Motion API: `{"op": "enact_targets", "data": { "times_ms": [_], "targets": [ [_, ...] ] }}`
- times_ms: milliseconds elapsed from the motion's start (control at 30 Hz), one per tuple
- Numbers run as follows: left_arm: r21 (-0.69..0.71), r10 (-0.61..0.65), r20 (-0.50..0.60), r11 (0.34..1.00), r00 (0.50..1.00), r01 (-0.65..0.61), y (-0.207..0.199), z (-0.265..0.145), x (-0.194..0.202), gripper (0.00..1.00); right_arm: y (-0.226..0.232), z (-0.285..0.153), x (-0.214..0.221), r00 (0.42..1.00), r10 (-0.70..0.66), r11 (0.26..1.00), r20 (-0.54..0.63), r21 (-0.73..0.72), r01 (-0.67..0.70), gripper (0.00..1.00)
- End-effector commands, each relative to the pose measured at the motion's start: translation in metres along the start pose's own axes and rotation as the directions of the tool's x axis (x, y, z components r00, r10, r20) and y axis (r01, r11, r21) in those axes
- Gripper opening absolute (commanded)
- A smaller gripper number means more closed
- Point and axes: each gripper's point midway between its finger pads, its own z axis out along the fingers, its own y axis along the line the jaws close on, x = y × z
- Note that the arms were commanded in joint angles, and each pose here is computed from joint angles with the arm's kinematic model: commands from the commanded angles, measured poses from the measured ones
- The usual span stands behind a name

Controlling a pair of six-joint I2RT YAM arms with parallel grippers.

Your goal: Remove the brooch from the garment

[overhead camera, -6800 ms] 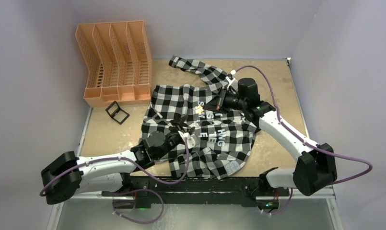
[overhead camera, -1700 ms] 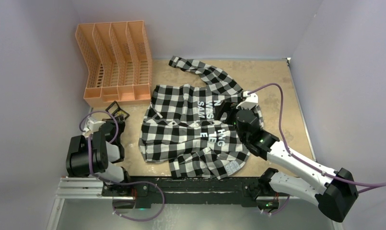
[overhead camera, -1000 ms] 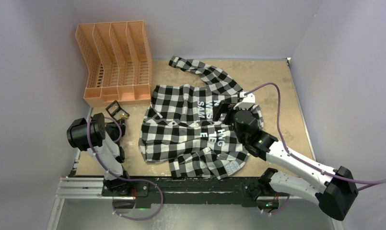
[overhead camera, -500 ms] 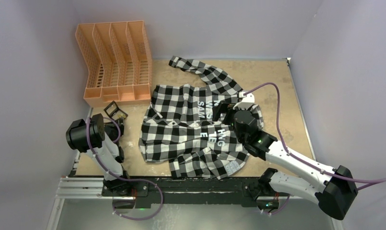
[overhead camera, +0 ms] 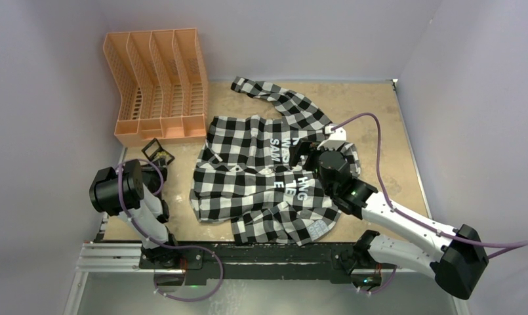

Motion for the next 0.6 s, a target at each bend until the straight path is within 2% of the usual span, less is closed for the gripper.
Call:
{"op": "enact_targets", "data": {
  "times_ms": [0,567],
  "targets": [
    [0.231,-0.023,0.143,0.973,0.989,-0.011,-0.058,-0.004,-0.035,0.0,0.001,0.001,-0.005,1.0,-0.005,1.0,0.027,0.0,0.005,0.98],
    [0.218,-0.024,0.175,0.976,0.984,-0.015,-0.055,0.01,-0.041,0.04,0.004,0.001,-0.005,1.0,-0.009,1.0,0.027,-0.011,0.01,0.98]
  ]
}}
